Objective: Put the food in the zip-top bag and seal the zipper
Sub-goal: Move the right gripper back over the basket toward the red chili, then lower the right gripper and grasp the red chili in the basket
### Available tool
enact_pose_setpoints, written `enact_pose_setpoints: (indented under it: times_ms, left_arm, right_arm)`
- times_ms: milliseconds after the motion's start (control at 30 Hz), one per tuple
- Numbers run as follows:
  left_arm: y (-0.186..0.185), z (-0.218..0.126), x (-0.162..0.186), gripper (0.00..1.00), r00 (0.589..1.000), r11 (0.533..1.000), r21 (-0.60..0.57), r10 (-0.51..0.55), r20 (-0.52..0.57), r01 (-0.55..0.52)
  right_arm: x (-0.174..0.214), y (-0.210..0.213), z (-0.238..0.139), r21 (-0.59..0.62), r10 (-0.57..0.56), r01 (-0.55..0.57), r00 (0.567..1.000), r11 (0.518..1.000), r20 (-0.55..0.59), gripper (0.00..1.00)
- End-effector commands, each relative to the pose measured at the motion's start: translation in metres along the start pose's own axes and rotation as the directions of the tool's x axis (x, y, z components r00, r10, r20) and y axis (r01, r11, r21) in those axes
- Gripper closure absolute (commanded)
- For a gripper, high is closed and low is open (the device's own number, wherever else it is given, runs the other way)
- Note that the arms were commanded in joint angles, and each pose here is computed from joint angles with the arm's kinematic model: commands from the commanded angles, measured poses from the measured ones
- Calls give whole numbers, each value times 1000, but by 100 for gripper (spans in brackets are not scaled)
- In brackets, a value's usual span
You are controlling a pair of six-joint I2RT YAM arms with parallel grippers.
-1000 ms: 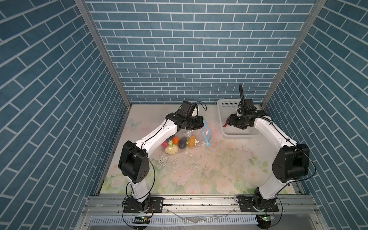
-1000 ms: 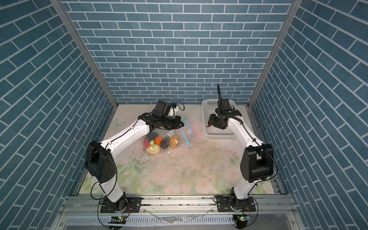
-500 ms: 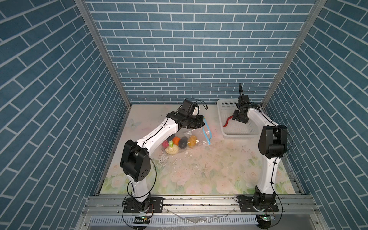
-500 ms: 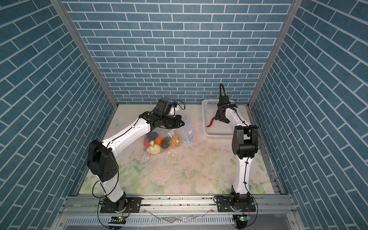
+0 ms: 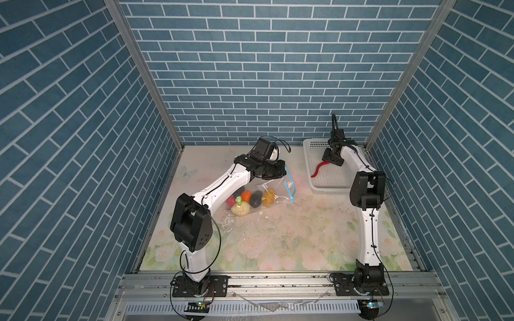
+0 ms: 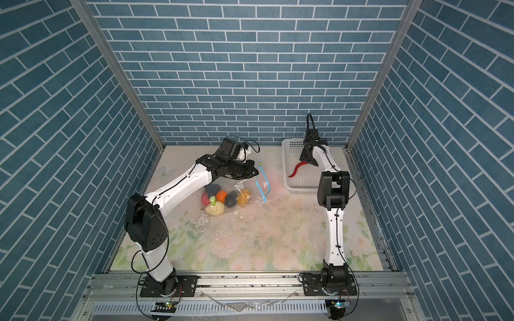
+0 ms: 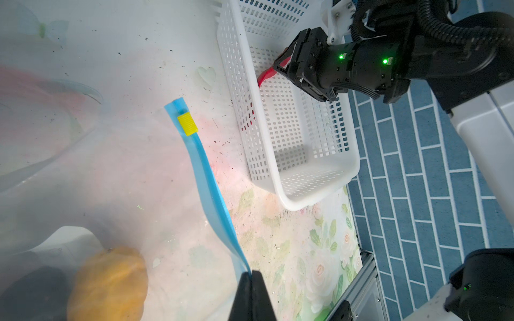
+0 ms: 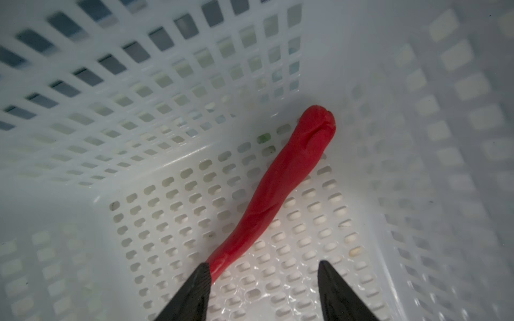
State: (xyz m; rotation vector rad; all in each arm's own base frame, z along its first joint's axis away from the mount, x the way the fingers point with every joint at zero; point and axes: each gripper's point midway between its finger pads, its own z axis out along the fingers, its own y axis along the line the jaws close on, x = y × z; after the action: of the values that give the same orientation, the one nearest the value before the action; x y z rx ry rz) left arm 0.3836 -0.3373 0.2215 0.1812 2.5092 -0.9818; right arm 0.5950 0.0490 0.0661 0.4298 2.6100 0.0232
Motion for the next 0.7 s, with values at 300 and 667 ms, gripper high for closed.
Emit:
enact_pose_setpoints:
  times_ms: [300,667]
  left_arm:
    - [-1,6,1,97,1000,1000,-1,15,-16,-15]
    - [-1,3,0,97,1000,1000,-5,18,-12,-18]
  right_arm:
    - [17,0,20,-63,12,-18,994,998,-105,49]
    - [26,2,29,-85,50,-63,988,994,-147,47]
